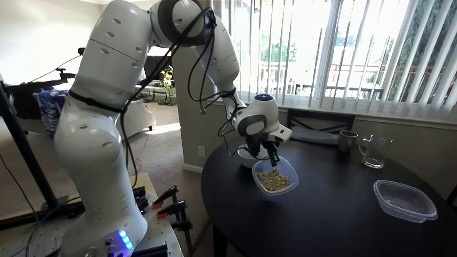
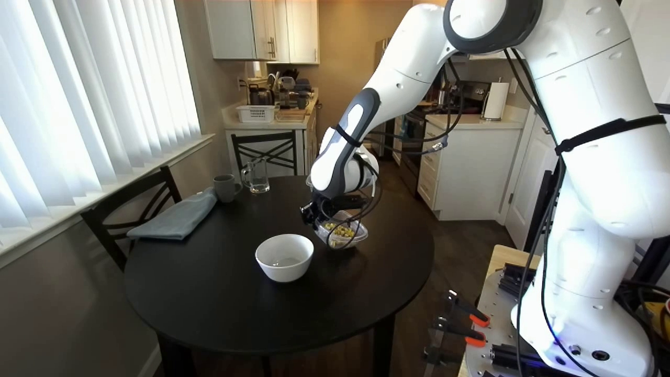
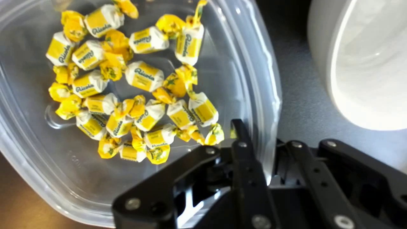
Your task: Pick up the clear lunch box with candy and pour the candy into the white bowl
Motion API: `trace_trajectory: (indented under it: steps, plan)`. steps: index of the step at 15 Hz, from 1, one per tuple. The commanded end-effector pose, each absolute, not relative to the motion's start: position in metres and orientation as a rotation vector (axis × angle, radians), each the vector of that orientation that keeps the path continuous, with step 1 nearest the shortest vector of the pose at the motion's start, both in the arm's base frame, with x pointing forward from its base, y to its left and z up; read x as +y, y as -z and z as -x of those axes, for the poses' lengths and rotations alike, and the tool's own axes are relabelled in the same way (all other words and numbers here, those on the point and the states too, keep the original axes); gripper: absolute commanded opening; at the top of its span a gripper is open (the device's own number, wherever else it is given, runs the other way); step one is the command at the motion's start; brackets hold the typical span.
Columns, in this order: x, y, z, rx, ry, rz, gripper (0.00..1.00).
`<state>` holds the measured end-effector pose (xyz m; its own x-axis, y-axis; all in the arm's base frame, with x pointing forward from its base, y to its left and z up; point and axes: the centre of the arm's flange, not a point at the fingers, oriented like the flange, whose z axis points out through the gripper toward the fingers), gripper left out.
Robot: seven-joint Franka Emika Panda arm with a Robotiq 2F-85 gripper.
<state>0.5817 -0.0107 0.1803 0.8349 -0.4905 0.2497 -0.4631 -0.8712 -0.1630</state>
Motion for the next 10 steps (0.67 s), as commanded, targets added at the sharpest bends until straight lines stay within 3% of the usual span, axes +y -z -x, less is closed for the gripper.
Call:
trace_trajectory:
  steps: [1, 10]
  plan:
    - [0.026, -0.217, -0.553, 0.942, 0.487, 2.881, 0.04]
    - [0.051, -0.304, -0.518, 0.810, 0.515, 2.746, 0.04]
